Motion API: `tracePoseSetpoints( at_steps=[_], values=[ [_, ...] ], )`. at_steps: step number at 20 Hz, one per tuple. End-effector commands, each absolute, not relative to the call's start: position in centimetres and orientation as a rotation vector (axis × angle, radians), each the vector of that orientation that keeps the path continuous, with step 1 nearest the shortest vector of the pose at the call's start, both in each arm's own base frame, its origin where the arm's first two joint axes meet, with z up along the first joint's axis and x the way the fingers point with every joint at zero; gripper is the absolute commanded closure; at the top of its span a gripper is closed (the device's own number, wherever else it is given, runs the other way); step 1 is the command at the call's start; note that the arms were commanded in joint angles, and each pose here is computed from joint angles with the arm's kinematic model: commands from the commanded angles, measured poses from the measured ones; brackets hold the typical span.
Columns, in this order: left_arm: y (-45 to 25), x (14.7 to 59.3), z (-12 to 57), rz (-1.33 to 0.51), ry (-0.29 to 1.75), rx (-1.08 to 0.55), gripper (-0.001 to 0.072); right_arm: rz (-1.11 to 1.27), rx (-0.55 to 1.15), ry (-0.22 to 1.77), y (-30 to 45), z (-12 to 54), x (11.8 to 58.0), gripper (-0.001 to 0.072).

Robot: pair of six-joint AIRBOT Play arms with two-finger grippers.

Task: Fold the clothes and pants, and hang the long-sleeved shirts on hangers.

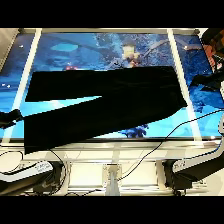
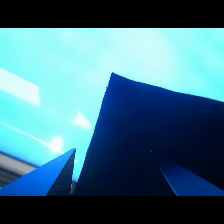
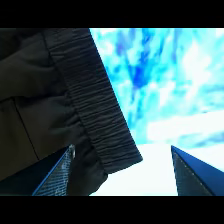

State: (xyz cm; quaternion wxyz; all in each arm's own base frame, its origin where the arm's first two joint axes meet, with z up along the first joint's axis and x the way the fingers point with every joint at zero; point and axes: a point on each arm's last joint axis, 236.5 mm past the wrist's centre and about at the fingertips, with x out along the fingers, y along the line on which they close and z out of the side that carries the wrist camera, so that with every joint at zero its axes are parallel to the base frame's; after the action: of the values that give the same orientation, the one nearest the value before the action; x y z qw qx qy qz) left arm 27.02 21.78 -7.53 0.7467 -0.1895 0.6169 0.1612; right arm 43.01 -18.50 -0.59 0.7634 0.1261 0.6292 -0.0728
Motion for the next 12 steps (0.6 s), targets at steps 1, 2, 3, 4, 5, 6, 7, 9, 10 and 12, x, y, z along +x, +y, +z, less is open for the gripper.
tracePoseSetpoints(
  at_steps=[1,2,3,4,5,6,7,9,10,12],
  values=[
    [21.3,28.1,-10.0,0.342,1.332,-0.490,0.0116,-0.157,0.290,1.394,-18.2,-0.7,42.4,0.0024],
    [21.2,28.4,-10.5,0.343,1.322,-0.508,0.0052,-0.155,0.293,1.403,-18.1,-0.7,42.2,0.0024],
    [21.4,28.9,-10.9,0.347,1.309,-0.519,0.0052,-0.152,0.295,1.412,-18.0,-0.7,42.0,0.0024],
    [21.6,29.1,-11.2,0.354,1.301,-0.518,0.0064,-0.150,0.297,1.418,-17.9,-0.7,41.9,0.0024],
    [21.8,29.2,-11.5,0.364,1.296,-0.523,0.0073,-0.148,0.298,1.424,-17.8,-0.7,41.8,0.0024],
    [21.9,29.3,-11.8,0.368,1.294,-0.530,0.0116,-0.147,0.299,1.425,-17.8,-0.7,41.7,0.0024],
    [21.7,29.4,-12.0,0.365,1.295,-0.539,0.0274,-0.144,0.303,1.426,-17.7,-0.7,41.7,0.0024],
    [21.6,29.7,-12.2,0.360,1.294,-0.537,0.0599,-0.136,0.326,1.419,-17.2,-0.7,41.9,0.0024],
    [21.7,30.2,-12.1,0.365,1.273,-0.535,0.0693,-0.138,0.335,1.418,-17.1,-0.6,42.0,0.0024],
    [21.6,31.5,-11.8,0.367,1.225,-0.547,0.0694,-0.137,0.337,1.424,-17.1,-0.7,41.8,0.0024]
  ],
)
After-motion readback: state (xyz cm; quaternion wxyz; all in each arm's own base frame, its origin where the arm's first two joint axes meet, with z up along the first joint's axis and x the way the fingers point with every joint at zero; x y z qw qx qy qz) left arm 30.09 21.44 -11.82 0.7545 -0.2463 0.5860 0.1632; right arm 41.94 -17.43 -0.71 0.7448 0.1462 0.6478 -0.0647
